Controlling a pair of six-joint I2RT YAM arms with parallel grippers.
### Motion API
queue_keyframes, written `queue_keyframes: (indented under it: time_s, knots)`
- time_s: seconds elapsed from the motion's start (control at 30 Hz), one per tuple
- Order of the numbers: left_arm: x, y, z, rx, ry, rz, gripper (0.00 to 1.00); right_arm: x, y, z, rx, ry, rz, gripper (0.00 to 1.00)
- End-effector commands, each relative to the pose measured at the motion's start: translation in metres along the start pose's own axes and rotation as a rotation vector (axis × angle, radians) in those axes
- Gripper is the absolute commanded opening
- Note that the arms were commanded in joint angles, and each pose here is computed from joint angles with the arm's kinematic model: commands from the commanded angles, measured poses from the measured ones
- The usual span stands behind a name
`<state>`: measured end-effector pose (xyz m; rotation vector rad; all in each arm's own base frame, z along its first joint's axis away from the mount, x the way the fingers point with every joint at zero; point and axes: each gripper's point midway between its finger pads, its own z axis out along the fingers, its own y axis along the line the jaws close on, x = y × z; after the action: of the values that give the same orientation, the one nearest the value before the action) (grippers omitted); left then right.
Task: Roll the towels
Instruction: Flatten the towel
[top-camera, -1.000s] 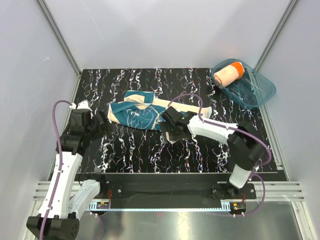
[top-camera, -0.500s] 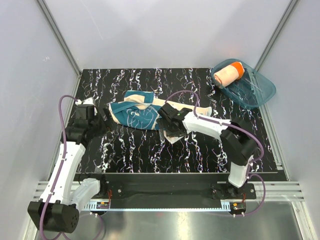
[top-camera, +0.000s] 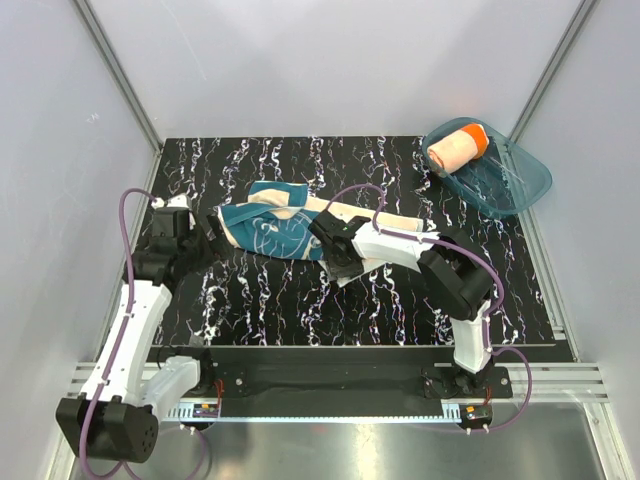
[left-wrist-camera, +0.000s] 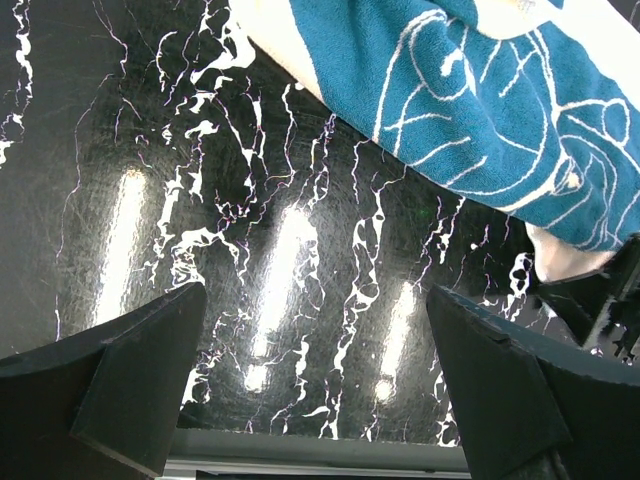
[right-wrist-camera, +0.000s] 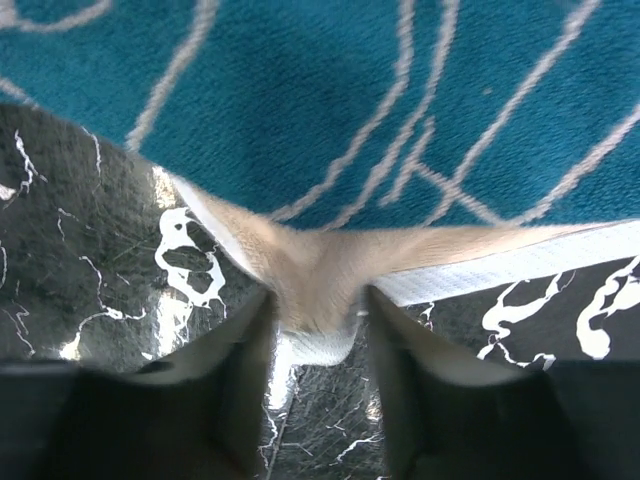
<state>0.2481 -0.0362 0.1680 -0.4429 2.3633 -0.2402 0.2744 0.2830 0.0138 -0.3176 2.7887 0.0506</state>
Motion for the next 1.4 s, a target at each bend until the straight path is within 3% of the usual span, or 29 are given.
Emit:
queue_keyframes:
  time_s: [0.0,0.2,0.23,0.4,0.5,0.77,1.13,1.3,1.37]
  knots:
    - [-0.02,-0.01,0.006,0.031,-0.047,-0.004,0.99,0.016,-0.005,0.011,0.036,0.037,-0.018,0.43]
    - [-0.04,-0.016,0.038,0.009,-0.004,-0.064,0.99,0.022,-0.014,0.006,0.046,0.031,-0.03,0.1]
    - [-0.051,-0.023,0.043,0.027,-0.019,-0.074,0.99,0.022,-0.015,0.005,0.048,0.026,-0.028,0.0]
    - [-0.067,-0.025,0.105,-0.034,0.043,-0.124,0.99,0.028,-0.02,-0.002,0.044,0.021,-0.028,0.0]
    - [-0.073,-0.018,0.139,-0.088,0.099,-0.176,0.93,0.032,-0.025,-0.007,0.046,0.016,-0.02,0.0]
    - [-0.072,-0.027,0.211,-0.027,0.134,-0.239,0.87,0.037,-0.029,-0.014,0.034,0.006,-0.019,0.0]
    - [-0.097,-0.028,0.233,-0.047,0.067,-0.274,0.73,0.046,-0.033,-0.013,0.03,0.018,-0.033,0.0]
    - [-0.111,-0.028,0.236,-0.043,0.03,-0.282,0.63,0.052,-0.036,-0.012,0.033,0.028,-0.037,0.0]
    - [-0.112,-0.028,0.242,-0.044,0.036,-0.282,0.53,0.054,-0.037,-0.01,0.036,0.032,-0.038,0.0]
